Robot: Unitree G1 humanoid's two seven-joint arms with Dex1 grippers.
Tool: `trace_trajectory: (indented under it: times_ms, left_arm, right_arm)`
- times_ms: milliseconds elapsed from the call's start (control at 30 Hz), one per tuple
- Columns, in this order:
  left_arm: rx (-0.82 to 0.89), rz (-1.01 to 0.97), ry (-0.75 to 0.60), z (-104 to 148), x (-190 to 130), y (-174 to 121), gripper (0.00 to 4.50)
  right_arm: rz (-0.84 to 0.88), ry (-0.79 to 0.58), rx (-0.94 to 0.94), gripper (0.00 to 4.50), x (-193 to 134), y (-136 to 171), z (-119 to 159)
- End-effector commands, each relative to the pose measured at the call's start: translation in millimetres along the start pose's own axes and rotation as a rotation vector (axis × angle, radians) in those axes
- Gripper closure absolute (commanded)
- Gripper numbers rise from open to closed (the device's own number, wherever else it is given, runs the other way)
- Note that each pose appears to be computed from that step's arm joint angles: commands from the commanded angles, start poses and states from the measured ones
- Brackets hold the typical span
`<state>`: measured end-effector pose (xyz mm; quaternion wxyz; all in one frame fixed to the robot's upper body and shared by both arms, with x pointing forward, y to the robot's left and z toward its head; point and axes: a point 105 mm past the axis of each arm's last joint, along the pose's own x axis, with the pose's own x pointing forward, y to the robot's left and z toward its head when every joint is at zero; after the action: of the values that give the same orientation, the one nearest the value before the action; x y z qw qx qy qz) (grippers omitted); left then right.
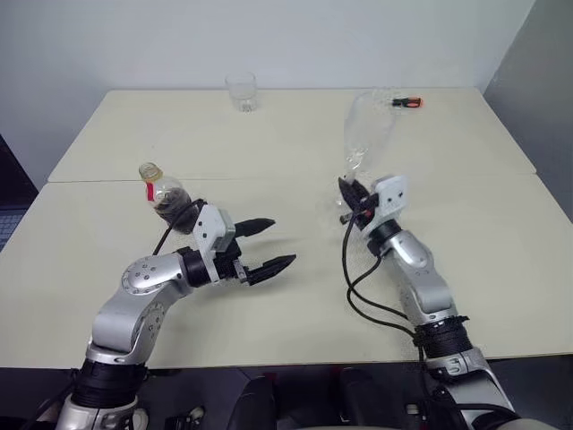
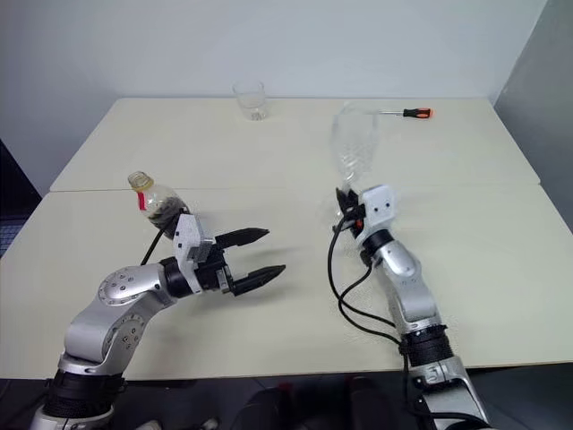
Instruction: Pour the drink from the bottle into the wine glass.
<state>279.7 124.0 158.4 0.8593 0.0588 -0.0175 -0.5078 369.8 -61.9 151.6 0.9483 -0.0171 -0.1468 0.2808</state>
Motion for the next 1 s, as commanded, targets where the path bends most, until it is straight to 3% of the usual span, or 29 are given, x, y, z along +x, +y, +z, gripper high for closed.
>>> trace_trajectory:
  times_ms: [33,433,667,1000]
  left_arm:
    - [0.009,0.011,-0.043,12,-6,-10,0.0]
    - [0.012,0.294,-0.045,10,-50,-11,0.0]
    - [-0.009,0.414,-0.028,5,-73,-26,0.0]
    - [-0.009,0.526,-0.049,5,-81,-31,0.0]
  right_arm:
    - [0.099,-0.1,-0.044,4.36,10,16,16]
    - [0.193,-0.069,0.016,4.36,20,37,-12]
    - [0.22,-0.052,0.034,4.36,18,48,-26]
    - [0.245,-0.014,0.037,4.36,17,61,-44]
